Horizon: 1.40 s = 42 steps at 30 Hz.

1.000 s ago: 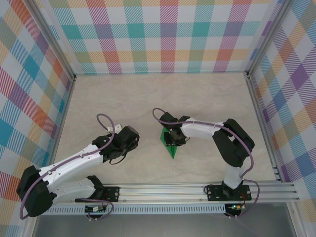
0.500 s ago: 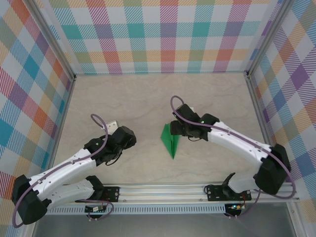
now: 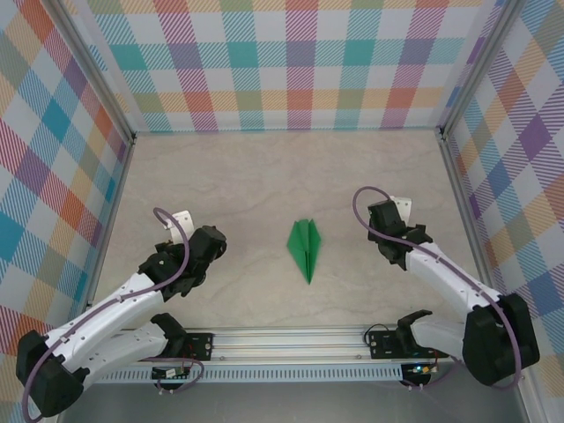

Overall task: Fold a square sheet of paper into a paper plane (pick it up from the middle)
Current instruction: Reset both arms

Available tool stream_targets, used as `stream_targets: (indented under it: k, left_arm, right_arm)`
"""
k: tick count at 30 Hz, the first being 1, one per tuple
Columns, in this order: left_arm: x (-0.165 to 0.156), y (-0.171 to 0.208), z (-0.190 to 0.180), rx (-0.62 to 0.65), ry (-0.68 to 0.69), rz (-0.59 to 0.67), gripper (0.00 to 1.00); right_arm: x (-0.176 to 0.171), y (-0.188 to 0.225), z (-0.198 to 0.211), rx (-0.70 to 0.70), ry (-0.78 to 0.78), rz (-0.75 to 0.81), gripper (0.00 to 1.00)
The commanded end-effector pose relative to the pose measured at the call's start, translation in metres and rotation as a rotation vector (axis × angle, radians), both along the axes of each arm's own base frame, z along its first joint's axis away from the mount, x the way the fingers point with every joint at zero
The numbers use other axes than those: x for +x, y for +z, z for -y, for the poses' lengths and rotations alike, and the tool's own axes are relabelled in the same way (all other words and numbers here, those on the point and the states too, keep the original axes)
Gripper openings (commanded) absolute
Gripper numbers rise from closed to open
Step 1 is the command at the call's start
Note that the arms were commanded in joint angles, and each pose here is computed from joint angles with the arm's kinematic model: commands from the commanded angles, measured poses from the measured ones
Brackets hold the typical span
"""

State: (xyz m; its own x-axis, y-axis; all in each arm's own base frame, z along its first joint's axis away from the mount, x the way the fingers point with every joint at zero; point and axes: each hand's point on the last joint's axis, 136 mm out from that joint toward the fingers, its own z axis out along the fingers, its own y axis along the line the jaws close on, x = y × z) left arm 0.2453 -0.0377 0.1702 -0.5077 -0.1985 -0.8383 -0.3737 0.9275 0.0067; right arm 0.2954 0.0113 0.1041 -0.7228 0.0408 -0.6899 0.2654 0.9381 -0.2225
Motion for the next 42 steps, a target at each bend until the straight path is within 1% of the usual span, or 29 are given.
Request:
stream_targets:
  k: [1,4,7,9,10,12,15,16,18,20,22,23,24,26,27,28,29,30,32,33,36,37,38,39,40,42]
  left_arm:
    - [0.013,0.005,-0.020,0.061,0.038,0.035,1.00]
    - [0.024,-0.008,-0.035,0.006,0.106,0.024,1.00]
    - [0.037,-0.013,-0.050,0.063,0.148,0.050,1.00]
    - [0.045,-0.016,-0.059,0.095,0.173,0.065,1.00]
    - [0.050,-0.019,-0.062,0.089,0.175,0.056,1.00]
    - [0.061,-0.021,-0.066,0.082,0.171,0.056,1.00]
    - [0.077,-0.020,-0.067,0.122,0.146,0.077,1.00]
    - [0.083,-0.021,-0.066,0.143,0.133,0.084,1.00]
    - [0.093,-0.025,-0.064,0.157,0.112,0.094,1.00]
    - [0.104,-0.032,-0.061,0.165,0.081,0.094,1.00]
    - [0.113,-0.039,-0.055,0.184,0.039,0.090,1.00]
    - [0.117,-0.042,-0.053,0.193,0.024,0.092,1.00]
    - [0.121,-0.045,-0.052,0.197,0.012,0.094,1.00]
    - [0.127,-0.053,-0.048,0.186,-0.021,0.102,1.00]
    - [0.130,-0.054,-0.045,0.175,-0.037,0.113,1.00]
    - [0.132,-0.059,-0.043,0.168,-0.054,0.120,1.00]
    - [0.135,-0.060,-0.043,0.162,-0.059,0.141,1.00]
    - [0.137,-0.061,-0.041,0.160,-0.072,0.131,1.00]
    - [0.141,-0.060,-0.038,0.169,-0.110,0.156,1.00]
    - [0.143,-0.058,-0.039,0.158,-0.119,0.182,1.00]
    - [0.146,-0.074,-0.042,0.095,-0.148,0.206,1.00]
    - [0.147,-0.080,-0.039,0.064,-0.181,0.180,1.00]
    - [0.147,-0.085,-0.042,0.047,-0.179,0.181,1.00]
    - [0.149,-0.085,-0.046,0.049,-0.168,0.230,1.00]
    - [0.146,-0.088,-0.048,0.027,-0.163,0.198,1.00]
    - [0.147,-0.087,-0.049,0.030,-0.163,0.214,1.00]
  right_arm:
    - [0.039,-0.001,-0.012,-0.014,0.126,0.096,0.94]
    - [0.058,-0.013,-0.016,-0.007,0.175,0.137,0.94]
    - [0.075,-0.014,-0.017,0.010,0.223,0.192,0.93]
    - [0.084,-0.005,-0.022,0.043,0.283,0.280,0.93]
    - [0.087,0.000,-0.022,0.070,0.302,0.327,0.93]
    - [0.089,0.004,-0.023,0.131,0.346,0.371,0.93]
    - [0.092,0.007,-0.026,0.200,0.407,0.403,0.93]
    - [0.094,0.005,-0.025,0.193,0.415,0.425,0.93]
    - [0.099,-0.002,-0.020,0.187,0.392,0.446,0.93]
    - [0.102,-0.008,-0.013,0.240,0.375,0.415,0.93]
    - [0.101,-0.013,-0.015,0.264,0.401,0.436,0.94]
    - [0.101,-0.014,-0.015,0.274,0.403,0.415,0.94]
    - [0.101,-0.013,-0.014,0.275,0.405,0.426,0.95]
    - [0.101,-0.014,-0.014,0.275,0.404,0.422,0.95]
    - [0.101,-0.014,-0.014,0.275,0.403,0.420,0.99]
    - [0.101,-0.014,-0.011,0.266,0.388,0.424,1.00]
    - [0.101,-0.013,-0.004,0.239,0.334,0.440,1.00]
    - [0.100,-0.013,0.005,0.207,0.267,0.450,1.00]
    - [0.099,-0.013,0.008,0.204,0.244,0.455,1.00]
    - [0.099,-0.012,0.008,0.203,0.243,0.457,1.00]
    - [0.099,-0.012,0.009,0.203,0.242,0.456,1.00]
    - [0.099,-0.013,0.008,0.203,0.244,0.455,1.00]
    - [0.099,-0.013,0.008,0.202,0.244,0.455,1.00]
    - [0.099,-0.012,0.008,0.203,0.245,0.456,1.00]
    - [0.099,-0.012,0.008,0.203,0.245,0.456,1.00]
    - [0.099,-0.013,0.008,0.204,0.246,0.455,1.00]
